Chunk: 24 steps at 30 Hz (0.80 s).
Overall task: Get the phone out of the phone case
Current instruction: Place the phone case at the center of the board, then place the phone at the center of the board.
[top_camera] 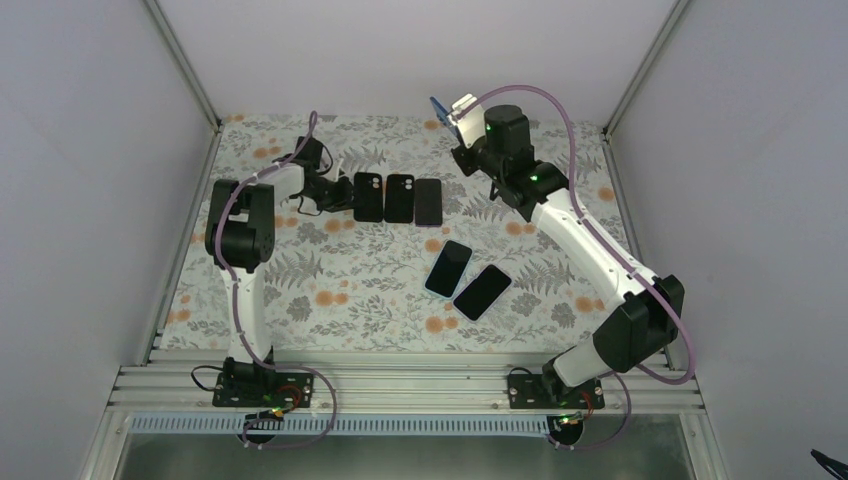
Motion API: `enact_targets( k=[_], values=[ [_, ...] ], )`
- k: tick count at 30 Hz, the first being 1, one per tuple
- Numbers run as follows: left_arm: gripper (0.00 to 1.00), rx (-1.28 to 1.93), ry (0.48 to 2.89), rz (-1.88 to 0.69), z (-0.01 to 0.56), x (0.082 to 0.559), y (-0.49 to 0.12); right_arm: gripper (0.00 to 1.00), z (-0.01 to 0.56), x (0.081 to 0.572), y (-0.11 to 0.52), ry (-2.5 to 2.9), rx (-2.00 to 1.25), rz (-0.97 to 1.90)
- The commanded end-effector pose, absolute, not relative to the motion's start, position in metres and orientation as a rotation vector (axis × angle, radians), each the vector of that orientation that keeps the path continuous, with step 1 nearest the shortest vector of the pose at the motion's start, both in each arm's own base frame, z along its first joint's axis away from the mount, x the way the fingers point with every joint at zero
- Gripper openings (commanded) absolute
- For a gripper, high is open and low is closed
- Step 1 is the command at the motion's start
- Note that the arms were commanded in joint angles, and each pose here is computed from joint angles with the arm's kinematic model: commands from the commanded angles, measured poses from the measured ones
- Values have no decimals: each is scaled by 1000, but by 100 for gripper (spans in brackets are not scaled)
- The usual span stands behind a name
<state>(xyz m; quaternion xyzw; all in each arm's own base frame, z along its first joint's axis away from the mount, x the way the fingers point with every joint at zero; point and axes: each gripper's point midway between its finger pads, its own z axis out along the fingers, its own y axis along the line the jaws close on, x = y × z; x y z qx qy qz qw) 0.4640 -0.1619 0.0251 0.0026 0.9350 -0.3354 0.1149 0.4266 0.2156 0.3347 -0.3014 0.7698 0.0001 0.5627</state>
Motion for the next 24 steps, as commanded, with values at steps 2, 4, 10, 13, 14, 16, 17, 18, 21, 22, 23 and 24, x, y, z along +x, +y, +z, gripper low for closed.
enact_targets(
  k=[2,4,10,13,14,16,17,18,21,22,23,24],
  values=[
    [28,1,2759,-836,25,465,-151,4,354,429,215,1755,-662,28],
    [32,-4,2748,-802,30,467,-147,4,353,428,215,1756,-663,29],
    [51,-1,2699,-745,51,469,-140,4,355,427,216,1749,-670,34],
    [77,14,2663,-737,66,468,-140,4,356,426,216,1745,-674,38],
    [91,23,2647,-739,72,468,-140,4,357,426,217,1742,-676,40],
    [100,44,2611,-757,87,468,-142,4,359,425,217,1736,-681,39],
    [100,55,2591,-770,96,468,-143,4,360,425,218,1732,-686,39],
    [100,65,2565,-781,107,468,-144,4,362,425,219,1726,-691,40],
    [100,94,2463,-811,146,471,-145,4,365,424,220,1710,-706,32],
    [100,104,2423,-829,161,473,-146,4,367,424,220,1702,-712,30],
    [100,120,2374,-843,181,472,-147,4,368,424,220,1696,-719,24],
    [100,137,2331,-860,199,473,-150,4,369,424,221,1687,-727,22]
  ],
)
